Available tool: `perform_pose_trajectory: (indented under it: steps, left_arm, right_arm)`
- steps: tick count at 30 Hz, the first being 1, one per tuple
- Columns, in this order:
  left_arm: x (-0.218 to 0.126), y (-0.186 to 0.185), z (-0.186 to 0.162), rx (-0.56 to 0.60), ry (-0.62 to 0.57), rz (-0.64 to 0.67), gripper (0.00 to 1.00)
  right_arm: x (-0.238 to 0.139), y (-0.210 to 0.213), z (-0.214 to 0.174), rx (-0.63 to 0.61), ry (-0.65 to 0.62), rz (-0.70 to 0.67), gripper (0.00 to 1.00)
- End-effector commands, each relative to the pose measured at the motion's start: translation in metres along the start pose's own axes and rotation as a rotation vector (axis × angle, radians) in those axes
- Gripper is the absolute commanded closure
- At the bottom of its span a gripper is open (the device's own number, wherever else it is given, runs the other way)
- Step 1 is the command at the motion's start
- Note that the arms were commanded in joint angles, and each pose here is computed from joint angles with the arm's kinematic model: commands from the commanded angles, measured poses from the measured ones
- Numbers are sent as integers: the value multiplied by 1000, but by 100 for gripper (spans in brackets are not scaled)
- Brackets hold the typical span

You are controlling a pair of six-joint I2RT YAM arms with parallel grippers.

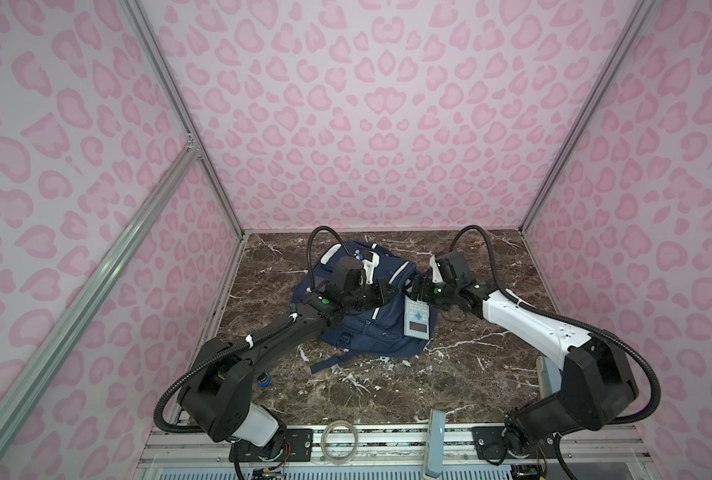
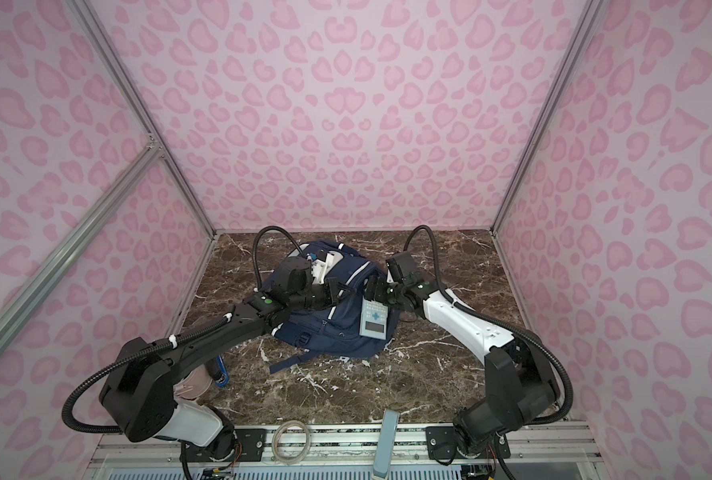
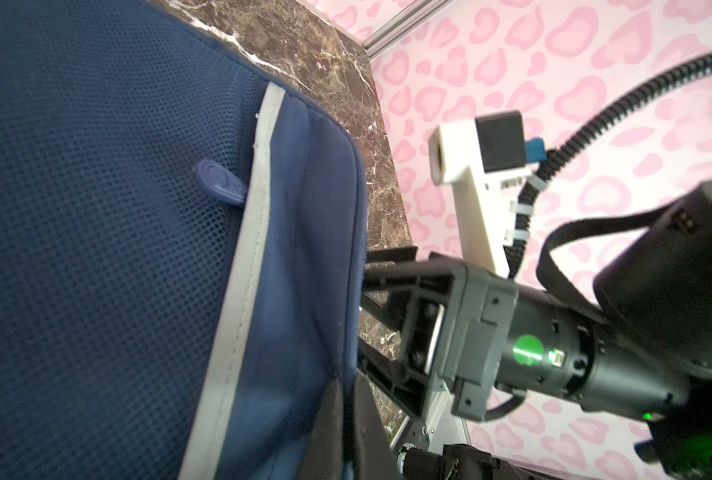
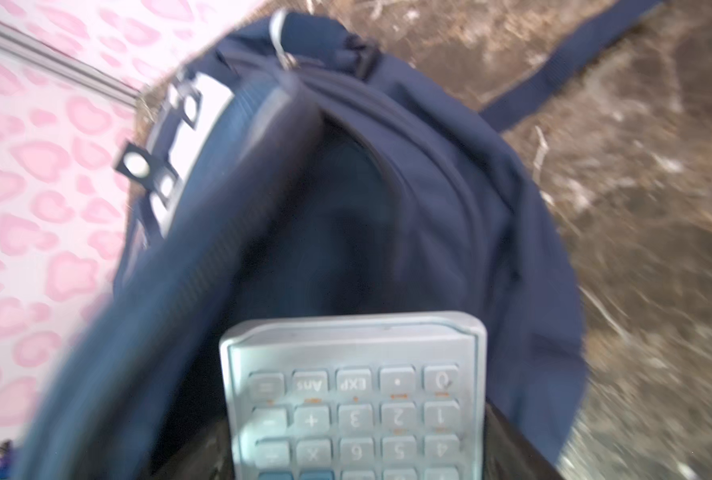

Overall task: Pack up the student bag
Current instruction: 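Lift the calculator toward the opened front pocket with right gripper, then insert the calculator into the front pocket with right gripper while left holds it open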

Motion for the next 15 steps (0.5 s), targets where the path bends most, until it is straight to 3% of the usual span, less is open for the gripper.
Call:
perform_pose_trajectory:
  steps: [1,9,15]
  left_arm:
    - [-8,-17,16,51,-71,-81,97]
    - [9,-5,2,18,-49,-83,97]
    - [12,-4,2,23,-44,-70,97]
  right_arm:
    - [18,14,13,76,4,29,31]
    - [57,30,30,225,-9,111,16]
    - [45,32,21,194,-32,103,5]
Point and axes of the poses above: each gripper's point midway between its finger pads, its own x axis out along the fingers, its own y axis along the line the jaws close on, z = x × y, the point moved 10 cm from there along -x, back along the fingers, and after that the axes turned 15 degrees about x, right-handed, at the moved point
